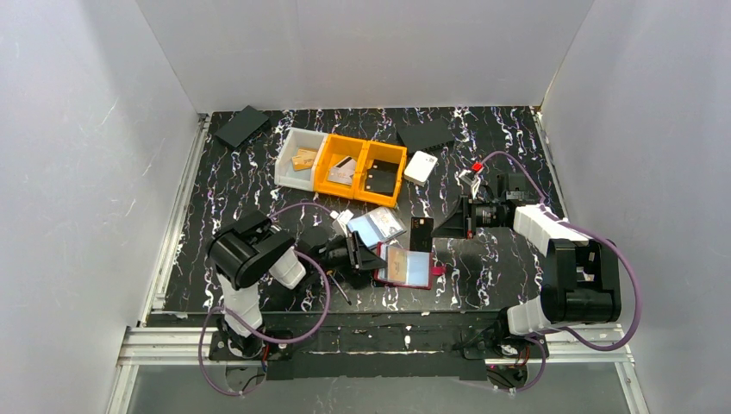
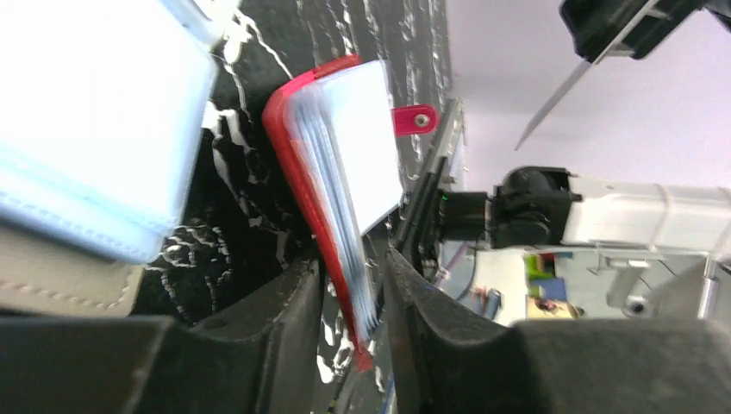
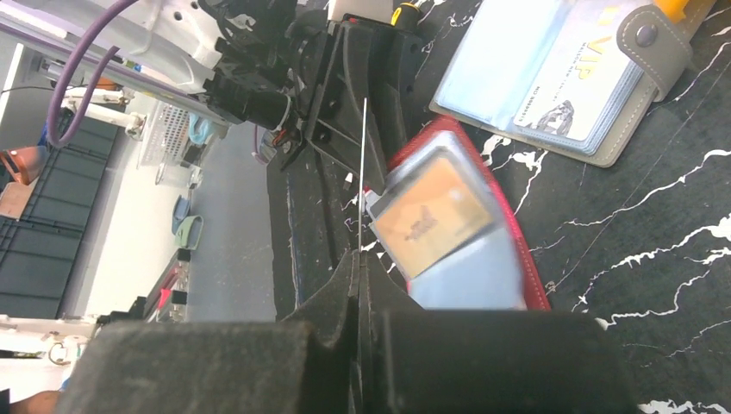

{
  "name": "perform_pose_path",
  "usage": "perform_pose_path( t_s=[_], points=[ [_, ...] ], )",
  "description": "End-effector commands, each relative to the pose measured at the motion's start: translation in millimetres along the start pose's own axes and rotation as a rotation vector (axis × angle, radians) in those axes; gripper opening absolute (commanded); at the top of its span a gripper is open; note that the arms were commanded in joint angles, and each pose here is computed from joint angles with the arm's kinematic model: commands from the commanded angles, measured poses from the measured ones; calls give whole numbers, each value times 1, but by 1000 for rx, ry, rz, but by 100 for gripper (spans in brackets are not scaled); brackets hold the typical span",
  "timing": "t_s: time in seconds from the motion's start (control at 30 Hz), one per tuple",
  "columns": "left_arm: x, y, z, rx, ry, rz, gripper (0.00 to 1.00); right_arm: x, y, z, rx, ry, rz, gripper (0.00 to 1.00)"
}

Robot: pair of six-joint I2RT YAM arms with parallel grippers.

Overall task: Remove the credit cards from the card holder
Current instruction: Place the card holder at the center of the board.

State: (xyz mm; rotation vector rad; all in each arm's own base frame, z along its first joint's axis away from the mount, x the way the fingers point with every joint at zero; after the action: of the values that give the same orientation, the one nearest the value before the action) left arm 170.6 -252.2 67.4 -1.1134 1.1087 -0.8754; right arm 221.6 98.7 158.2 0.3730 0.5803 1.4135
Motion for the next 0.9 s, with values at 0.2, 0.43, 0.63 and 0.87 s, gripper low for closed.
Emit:
perform_pose_path(
  t_s=[0.2,0.43,0.63,0.87],
  points=[
    [-47,-24,0,219,-279,257,65,-2,-1,9,-45,5,-12,1],
    [-81,-68,0,355,-441,134,98,1,2,9,-32,-19,49,1],
    [-54,-100,-4,364,-209,-28,98,3,6,9,-22,-34,89,1],
    [-5,-116,-1,387,-91,-91,89,4,8,9,-20,-39,107,1]
  ],
)
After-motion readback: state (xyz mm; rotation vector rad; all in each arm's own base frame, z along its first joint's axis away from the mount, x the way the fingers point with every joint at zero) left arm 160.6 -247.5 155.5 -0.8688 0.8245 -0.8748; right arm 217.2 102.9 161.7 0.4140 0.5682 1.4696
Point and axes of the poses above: each gripper's point midway between its finger pads, its own x axis out along the fingers, its own y axis along the line the jaws close on, z = x × y, the point moved 8 cm from there along -x, back along the fingers, and after that the axes turned 14 degrees about -x, right-handed, at the moved point
